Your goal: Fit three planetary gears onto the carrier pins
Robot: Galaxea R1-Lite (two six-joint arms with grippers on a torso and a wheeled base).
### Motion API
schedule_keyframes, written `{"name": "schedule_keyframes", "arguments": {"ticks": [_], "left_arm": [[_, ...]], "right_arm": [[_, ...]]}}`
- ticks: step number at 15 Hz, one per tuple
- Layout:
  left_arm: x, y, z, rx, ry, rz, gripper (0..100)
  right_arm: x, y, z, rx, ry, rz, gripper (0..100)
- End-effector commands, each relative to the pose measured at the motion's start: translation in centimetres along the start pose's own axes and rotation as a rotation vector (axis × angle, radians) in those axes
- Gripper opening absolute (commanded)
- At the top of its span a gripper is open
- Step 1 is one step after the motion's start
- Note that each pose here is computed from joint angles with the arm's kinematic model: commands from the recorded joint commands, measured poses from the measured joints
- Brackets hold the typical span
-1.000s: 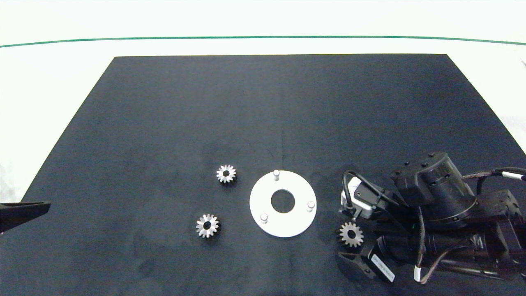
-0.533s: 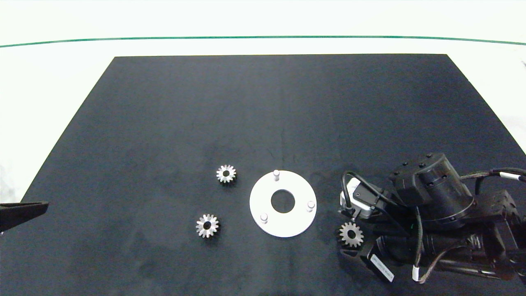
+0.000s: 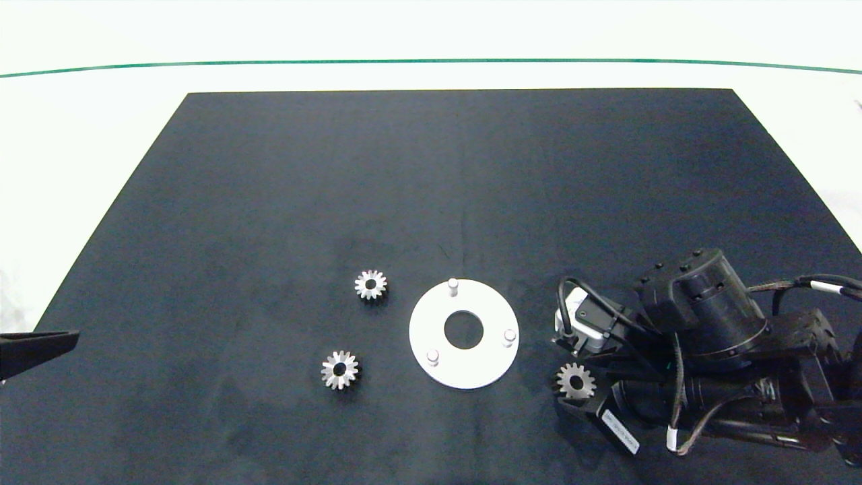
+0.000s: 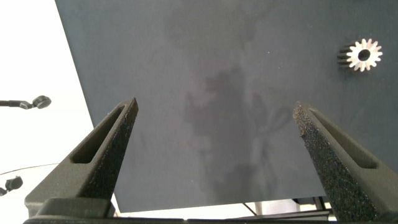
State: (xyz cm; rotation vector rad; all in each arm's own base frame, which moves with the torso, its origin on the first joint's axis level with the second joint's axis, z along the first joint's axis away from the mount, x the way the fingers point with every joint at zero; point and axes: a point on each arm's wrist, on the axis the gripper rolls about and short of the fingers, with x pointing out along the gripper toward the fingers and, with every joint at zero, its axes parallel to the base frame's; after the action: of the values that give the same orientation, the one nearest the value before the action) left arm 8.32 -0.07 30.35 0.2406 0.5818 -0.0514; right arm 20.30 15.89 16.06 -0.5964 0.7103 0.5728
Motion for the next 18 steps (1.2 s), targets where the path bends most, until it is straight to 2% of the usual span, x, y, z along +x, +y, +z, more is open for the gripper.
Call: {"name": "schedule_keyframes", "arguments": {"ticks": [1,11,18], "left_arm": [[-0.1,0.0,-0.1,0.002,0.002,0.0,100],[-0.2,0.0,-0.2,0.002,-0.003,0.0,100],[-0.3,-0.2,-0.2,0.009,-0.007,-0.01,100]], "right_arm": [[0.0,0.0,-0.1,-0.003,0.003,-0.001,49],[0.0,0.1,-0.1,0.0,0.001,0.005,30],[-4.1,-0.3,0.3,0.003,-0.13,-0.021,15]]}}
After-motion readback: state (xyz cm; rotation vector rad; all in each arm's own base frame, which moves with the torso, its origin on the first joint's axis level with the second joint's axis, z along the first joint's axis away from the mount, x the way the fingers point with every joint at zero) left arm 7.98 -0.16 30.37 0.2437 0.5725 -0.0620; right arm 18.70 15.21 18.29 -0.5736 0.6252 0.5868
